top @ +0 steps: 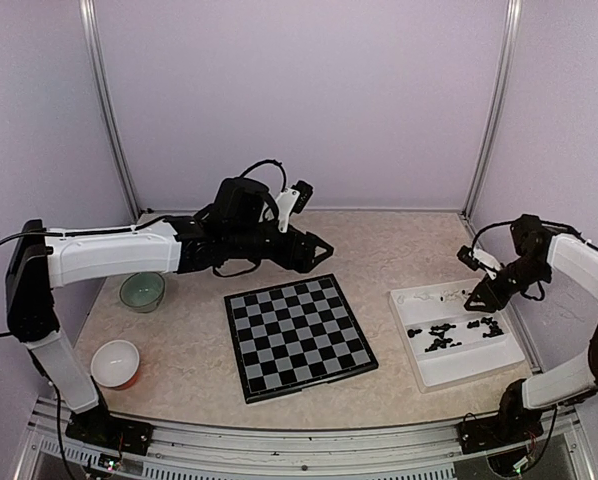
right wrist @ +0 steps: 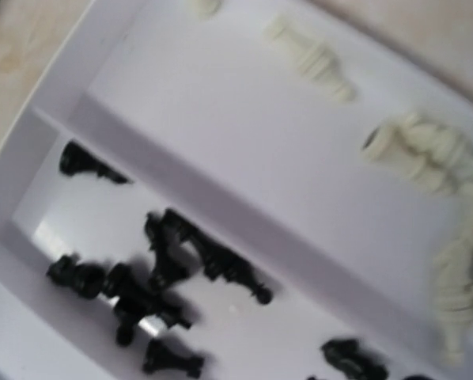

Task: Set up the chess pieces on the board
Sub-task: Pick up the rook from the storage box.

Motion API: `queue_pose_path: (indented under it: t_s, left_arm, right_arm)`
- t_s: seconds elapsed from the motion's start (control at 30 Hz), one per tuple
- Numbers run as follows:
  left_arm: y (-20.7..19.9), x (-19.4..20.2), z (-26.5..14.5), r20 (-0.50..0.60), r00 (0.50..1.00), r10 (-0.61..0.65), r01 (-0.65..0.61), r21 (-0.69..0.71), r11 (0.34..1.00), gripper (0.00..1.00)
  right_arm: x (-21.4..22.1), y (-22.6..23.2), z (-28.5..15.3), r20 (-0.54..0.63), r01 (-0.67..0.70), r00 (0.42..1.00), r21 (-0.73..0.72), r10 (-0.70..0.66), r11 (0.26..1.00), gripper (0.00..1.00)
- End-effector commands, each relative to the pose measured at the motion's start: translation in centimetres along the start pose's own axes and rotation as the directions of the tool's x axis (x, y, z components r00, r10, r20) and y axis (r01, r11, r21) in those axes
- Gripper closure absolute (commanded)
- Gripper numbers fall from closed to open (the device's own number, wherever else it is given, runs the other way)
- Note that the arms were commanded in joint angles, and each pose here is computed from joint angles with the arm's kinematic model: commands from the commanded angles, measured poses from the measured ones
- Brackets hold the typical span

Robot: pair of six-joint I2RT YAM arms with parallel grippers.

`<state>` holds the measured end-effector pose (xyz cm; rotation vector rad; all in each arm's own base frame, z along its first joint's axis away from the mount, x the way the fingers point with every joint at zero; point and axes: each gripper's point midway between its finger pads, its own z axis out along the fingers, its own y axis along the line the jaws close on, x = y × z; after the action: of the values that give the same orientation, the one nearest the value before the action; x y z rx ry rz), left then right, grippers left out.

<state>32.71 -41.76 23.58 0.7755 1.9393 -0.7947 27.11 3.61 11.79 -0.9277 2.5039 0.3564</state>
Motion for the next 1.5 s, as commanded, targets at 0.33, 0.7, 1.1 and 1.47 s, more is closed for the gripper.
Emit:
queue_pose_path:
  t_s: [0.33,0.7,1.1,1.47]
  left_arm:
    - [-3.5,2.4,3.4,-0.069,0.998,0.000,0.008,0.109,0.994,0.16]
    - [-2.9,3.4,3.5,-0.093,0.995,-0.019,0.026,0.081,0.996,0.17]
    - [-2.9,3.3,3.0,-0.094,0.995,-0.027,0.034,0.078,0.996,0.18]
    - [-3.0,3.6,3.3,-0.099,0.995,-0.028,0.037,0.083,0.996,0.19]
  right_arm:
    - [-1.5,-2.6,3.6,0.021,-0.103,0.994,-0.048,0.104,0.994,0.72]
    - [-4.5,-3.4,8.2,-0.060,-0.025,0.998,-0.018,0.024,1.000,0.83]
    - [-5.3,-2.8,12.7,-0.151,0.081,0.985,-0.047,-0.087,0.996,0.85]
    - [-3.7,-0.7,14.3,-0.183,0.107,0.975,-0.129,-0.130,0.986,0.92]
